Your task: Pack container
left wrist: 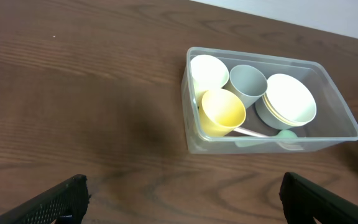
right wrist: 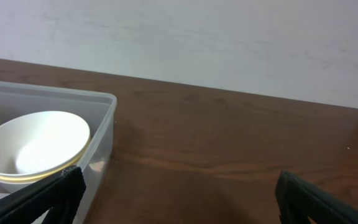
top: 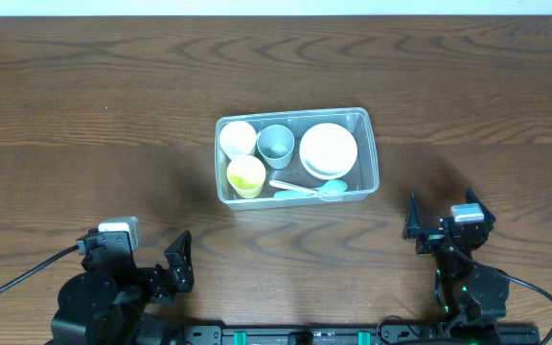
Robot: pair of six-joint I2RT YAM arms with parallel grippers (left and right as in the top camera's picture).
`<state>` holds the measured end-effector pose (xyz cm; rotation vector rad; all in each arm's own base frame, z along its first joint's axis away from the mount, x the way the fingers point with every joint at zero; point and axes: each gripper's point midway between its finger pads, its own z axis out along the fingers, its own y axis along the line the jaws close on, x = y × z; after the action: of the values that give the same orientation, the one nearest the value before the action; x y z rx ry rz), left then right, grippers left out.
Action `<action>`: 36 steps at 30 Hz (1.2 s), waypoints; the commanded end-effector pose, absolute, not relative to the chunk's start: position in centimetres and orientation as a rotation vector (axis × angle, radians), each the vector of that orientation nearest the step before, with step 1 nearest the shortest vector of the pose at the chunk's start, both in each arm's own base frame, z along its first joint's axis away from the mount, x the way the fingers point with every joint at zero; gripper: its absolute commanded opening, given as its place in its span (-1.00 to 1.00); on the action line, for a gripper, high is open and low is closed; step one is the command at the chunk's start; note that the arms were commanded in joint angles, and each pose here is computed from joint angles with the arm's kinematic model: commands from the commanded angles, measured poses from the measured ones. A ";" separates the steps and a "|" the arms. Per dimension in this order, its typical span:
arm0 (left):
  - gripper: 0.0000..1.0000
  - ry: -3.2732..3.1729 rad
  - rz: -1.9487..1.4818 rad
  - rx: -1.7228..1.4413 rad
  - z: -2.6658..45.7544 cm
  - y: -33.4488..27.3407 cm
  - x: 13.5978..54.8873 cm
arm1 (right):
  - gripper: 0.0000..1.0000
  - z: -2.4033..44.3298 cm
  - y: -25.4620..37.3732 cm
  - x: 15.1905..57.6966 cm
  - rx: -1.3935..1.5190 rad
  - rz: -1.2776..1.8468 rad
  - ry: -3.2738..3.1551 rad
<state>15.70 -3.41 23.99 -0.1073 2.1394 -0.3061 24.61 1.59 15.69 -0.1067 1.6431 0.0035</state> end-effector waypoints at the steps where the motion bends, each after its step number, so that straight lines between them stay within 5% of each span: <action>1: 0.96 2.141 -0.299 -0.118 23.8 -3.2 15.7 | 0.99 15.6 1.5 24.6 -0.115 -0.009 1.645; 29: 0.96 2.051 -0.031 -0.261 22.2 1.6 12.9 | 0.99 15.6 1.5 24.6 -0.114 -0.009 1.645; 36: 0.96 1.907 0.078 -0.096 20.9 1.7 16.7 | 0.98 15.6 1.5 24.6 -0.114 -0.009 1.645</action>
<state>15.58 1.41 22.08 -0.1864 1.9144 -0.0127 24.61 1.59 15.68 -0.1067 1.6434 0.0036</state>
